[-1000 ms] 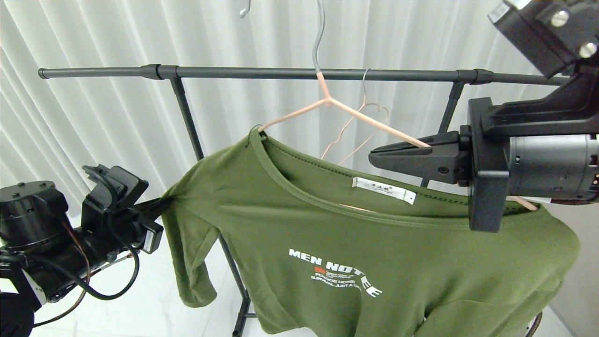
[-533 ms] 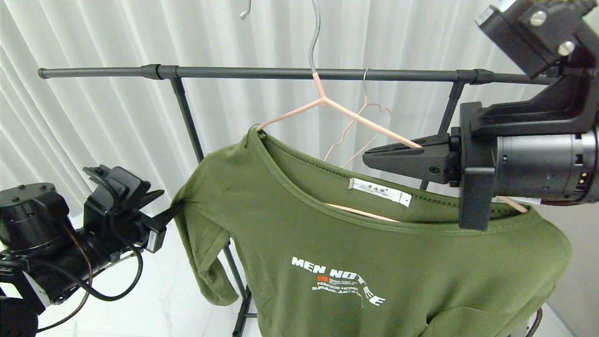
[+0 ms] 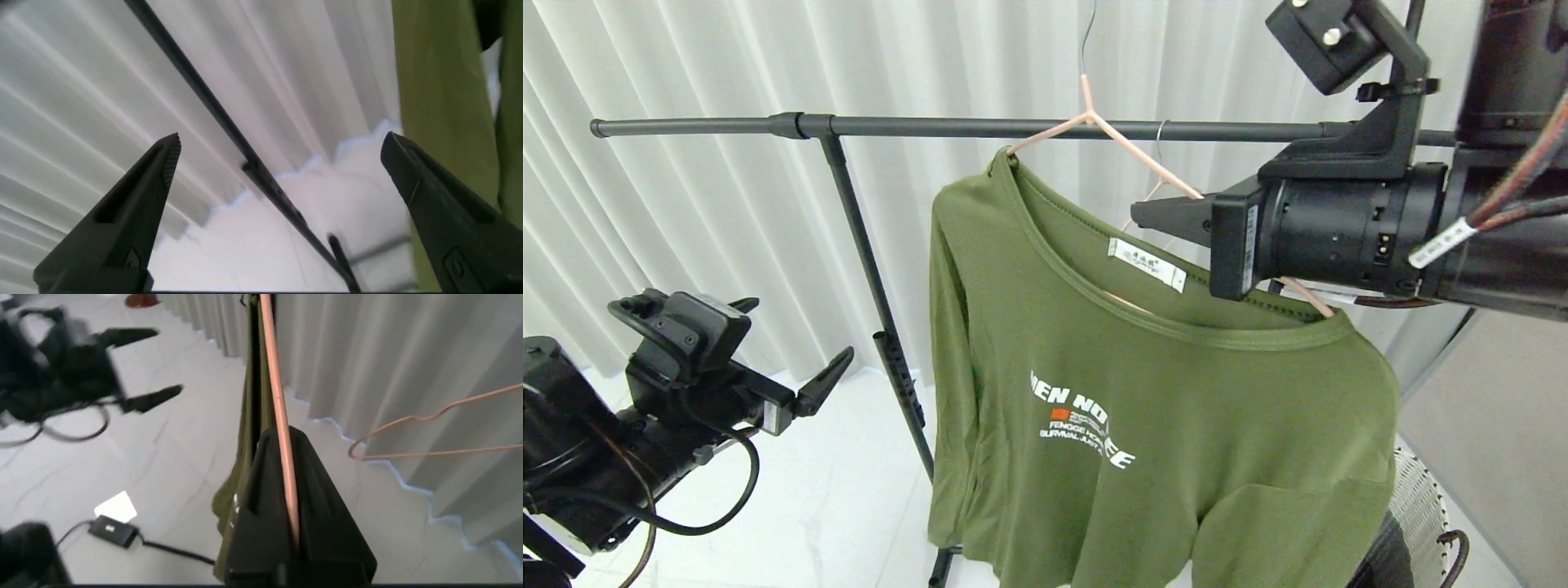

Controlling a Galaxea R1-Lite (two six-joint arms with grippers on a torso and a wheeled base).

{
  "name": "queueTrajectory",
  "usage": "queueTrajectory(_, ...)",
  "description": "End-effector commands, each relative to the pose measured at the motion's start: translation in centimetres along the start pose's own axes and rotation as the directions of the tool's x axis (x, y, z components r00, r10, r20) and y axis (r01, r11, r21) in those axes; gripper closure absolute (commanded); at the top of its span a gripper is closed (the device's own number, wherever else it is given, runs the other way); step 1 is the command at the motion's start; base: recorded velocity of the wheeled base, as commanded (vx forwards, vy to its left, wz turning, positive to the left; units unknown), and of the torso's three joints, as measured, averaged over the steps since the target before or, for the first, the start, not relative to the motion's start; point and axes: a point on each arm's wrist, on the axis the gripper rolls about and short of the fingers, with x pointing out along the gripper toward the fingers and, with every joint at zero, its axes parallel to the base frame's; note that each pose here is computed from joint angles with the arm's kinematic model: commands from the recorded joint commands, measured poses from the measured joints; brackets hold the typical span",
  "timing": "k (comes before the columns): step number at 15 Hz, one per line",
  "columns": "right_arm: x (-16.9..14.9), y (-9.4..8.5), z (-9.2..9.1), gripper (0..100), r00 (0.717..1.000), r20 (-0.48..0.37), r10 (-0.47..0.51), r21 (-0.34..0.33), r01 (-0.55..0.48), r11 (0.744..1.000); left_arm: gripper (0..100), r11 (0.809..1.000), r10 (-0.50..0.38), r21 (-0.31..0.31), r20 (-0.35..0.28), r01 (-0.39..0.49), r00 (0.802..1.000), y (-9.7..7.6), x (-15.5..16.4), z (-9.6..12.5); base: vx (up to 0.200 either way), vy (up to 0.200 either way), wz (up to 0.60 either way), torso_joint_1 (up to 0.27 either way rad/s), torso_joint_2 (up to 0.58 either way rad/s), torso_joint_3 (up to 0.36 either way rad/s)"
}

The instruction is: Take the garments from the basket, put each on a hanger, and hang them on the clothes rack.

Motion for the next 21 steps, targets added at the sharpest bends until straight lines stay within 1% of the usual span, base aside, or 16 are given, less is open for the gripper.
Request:
queueTrajectory(1,2.3,-0.5,-0.5,100,0.999,-0.019,-0.031,0.014,0.031,0.999,0,1.0,0.02,0.002,-0.002,-0.02,1.0,0.2,-0.9,0.0,0.0,0.0,0.0,0.0,0.0,0.0)
queueTrajectory(4,3.9,-1.0,-1.2,100,0.996,-0.041,-0.076,0.04,0.077,0.996,0,0.999,0.033,0.013,0.018,-0.034,0.999,0.2,-2.0,0.5,0.0,0.0,0.0,0.0,0.0,0.0)
queueTrajectory(6,4.7,-1.2,-1.6,100,0.993,-0.052,-0.103,0.053,0.106,0.993,0,0.999,0.044,0.015,0.03,-0.045,0.999,0.4,-2.0,0.8,0.0,0.0,0.0,0.0,0.0,0.0)
queueTrajectory(9,5.5,-1.6,-1.5,100,0.99,-0.044,-0.134,0.062,0.136,0.989,0,0.999,0.042,0.014,0.026,-0.043,0.999,0.2,-2.2,0.8,0.0,0.0,0.0,0.0,0.0,0.0)
queueTrajectory(15,5.7,-2.2,-1.4,100,0.987,-0.04,-0.153,0.065,0.156,0.986,0,0.999,0.037,0.015,0.027,-0.038,0.999,0.2,-2.1,0.8,0.2,0.0,0.0,-0.002,0.0,0.003)
queueTrajectory(18,5.9,-2.3,-1.7,100,0.987,-0.049,-0.153,0.065,0.156,0.986,0,0.999,0.037,0.015,0.027,-0.038,0.999,0.2,-2.1,0.8,0.2,0.0,0.0,0.007,0.0,-0.002)
queueTrajectory(20,6.4,-2.6,-2.2,100,0.985,-0.063,-0.161,0.065,0.165,0.984,0,0.999,0.032,0.017,0.027,-0.032,0.999,0.2,-2.1,0.7,0.2,0.0,0.0,0.007,0.0,0.005)
queueTrajectory(21,6.6,-3.0,-2.3,100,0.983,-0.067,-0.173,0.065,0.177,0.982,0,0.999,0.032,0.028,0.027,-0.033,0.999,0.2,-2.0,0.7,0.0,0.0,0.0,0.0,0.0,0.0)
